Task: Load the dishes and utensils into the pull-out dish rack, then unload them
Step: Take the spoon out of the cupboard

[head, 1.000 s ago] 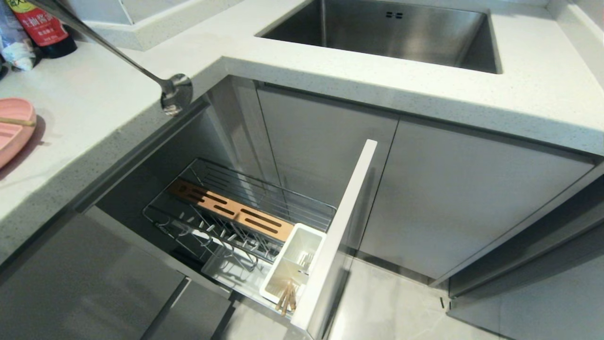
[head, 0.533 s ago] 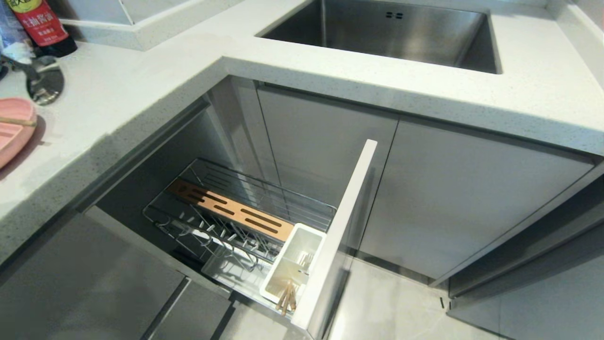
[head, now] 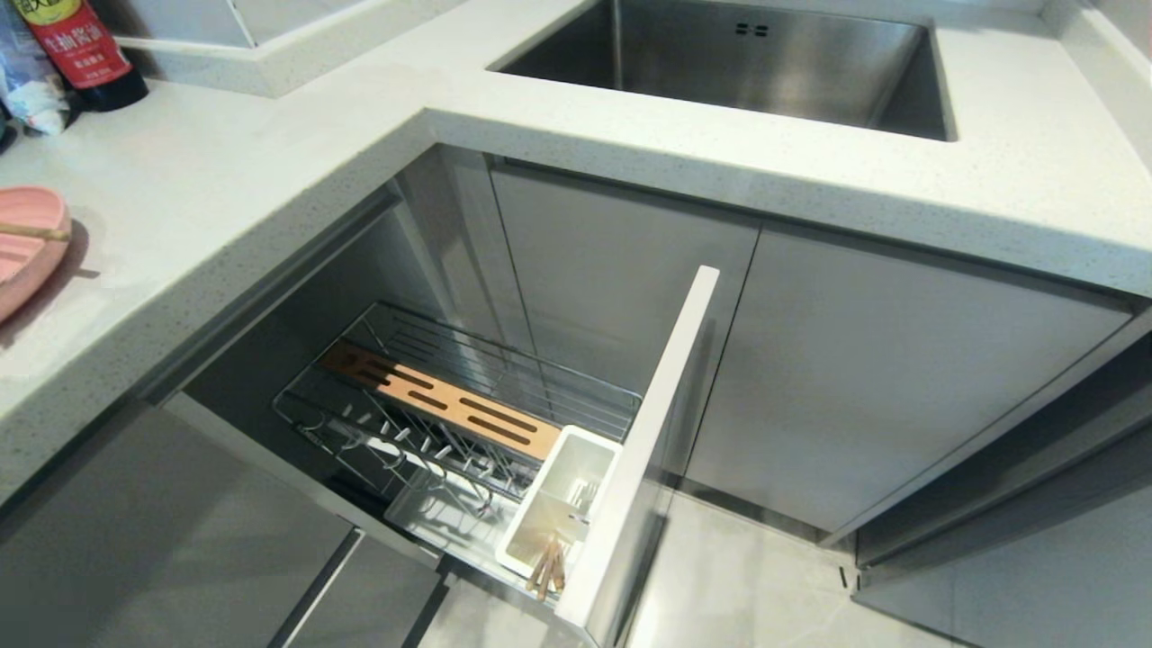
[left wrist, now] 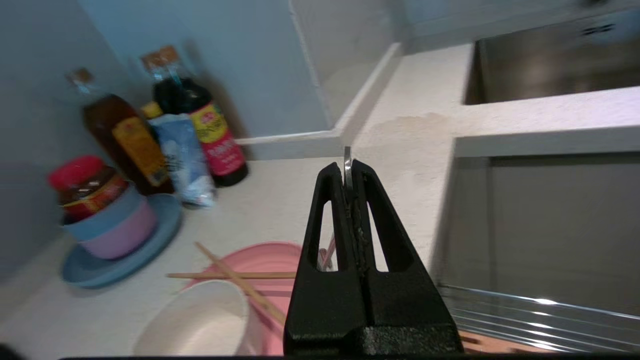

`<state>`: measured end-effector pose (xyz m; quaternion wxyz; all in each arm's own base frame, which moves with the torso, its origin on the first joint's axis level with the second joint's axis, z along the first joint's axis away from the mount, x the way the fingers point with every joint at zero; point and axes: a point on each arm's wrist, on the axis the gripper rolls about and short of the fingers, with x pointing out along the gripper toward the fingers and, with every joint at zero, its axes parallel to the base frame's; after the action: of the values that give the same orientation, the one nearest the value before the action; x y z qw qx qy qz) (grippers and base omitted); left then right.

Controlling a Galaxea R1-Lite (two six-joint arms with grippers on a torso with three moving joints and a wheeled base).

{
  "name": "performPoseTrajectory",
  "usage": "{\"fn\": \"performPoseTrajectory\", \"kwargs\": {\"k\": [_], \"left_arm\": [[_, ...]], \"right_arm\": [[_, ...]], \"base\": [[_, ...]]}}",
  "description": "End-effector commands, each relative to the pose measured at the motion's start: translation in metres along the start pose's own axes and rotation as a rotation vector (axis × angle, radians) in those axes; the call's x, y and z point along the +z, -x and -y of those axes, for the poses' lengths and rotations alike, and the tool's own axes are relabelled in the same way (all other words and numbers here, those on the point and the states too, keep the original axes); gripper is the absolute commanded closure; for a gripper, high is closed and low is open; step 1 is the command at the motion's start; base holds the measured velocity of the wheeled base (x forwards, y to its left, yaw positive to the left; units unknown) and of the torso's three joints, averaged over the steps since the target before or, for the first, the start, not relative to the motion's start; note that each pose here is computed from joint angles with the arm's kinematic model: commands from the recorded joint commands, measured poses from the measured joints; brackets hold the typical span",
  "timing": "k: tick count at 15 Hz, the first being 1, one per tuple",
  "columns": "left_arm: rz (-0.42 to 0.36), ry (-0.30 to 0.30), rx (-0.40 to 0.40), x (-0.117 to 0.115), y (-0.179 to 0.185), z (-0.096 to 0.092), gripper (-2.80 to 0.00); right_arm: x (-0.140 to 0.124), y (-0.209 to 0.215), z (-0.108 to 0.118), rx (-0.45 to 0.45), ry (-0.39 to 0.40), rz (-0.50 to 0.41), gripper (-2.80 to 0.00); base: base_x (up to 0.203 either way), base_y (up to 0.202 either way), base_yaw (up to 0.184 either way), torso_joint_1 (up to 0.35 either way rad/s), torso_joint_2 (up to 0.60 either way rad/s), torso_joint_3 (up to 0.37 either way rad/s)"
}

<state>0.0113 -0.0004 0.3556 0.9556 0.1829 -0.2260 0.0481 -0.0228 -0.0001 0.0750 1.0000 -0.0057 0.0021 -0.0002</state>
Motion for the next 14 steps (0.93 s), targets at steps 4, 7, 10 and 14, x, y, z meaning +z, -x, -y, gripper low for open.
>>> {"fn": "performPoseTrajectory", "kwargs": {"k": [4,7,10,14], "left_arm": [[0.081,-0.085,0.115,-0.014,-0.001,0.003,0.0],[0.129,-0.096,0.146,-0.018,-0.015,0.002,0.0],[0.12,-0.09,0.183,-0.027,-0.039,0.0,0.0],[0.111,-0.1,0.267,-0.046,-0.075,-0.005,0.0]], "right_arm": [[0.0,0.0,0.0,0.0,0.001,0.0,0.0],[0.0,0.0,0.0,0.0,0.001,0.0,0.0],[0.0,0.0,0.0,0.001,0.001,0.001,0.0],[0.0,0.0,0.0,0.0,0.001,0.001,0.0]], "base": [[0.0,0.0,0.0,0.0,0.0,0.0],[0.0,0.0,0.0,0.0,0.0,0.0],[0.0,0.0,0.0,0.0,0.0,0.0],[0.0,0.0,0.0,0.0,0.0,0.0]]}}
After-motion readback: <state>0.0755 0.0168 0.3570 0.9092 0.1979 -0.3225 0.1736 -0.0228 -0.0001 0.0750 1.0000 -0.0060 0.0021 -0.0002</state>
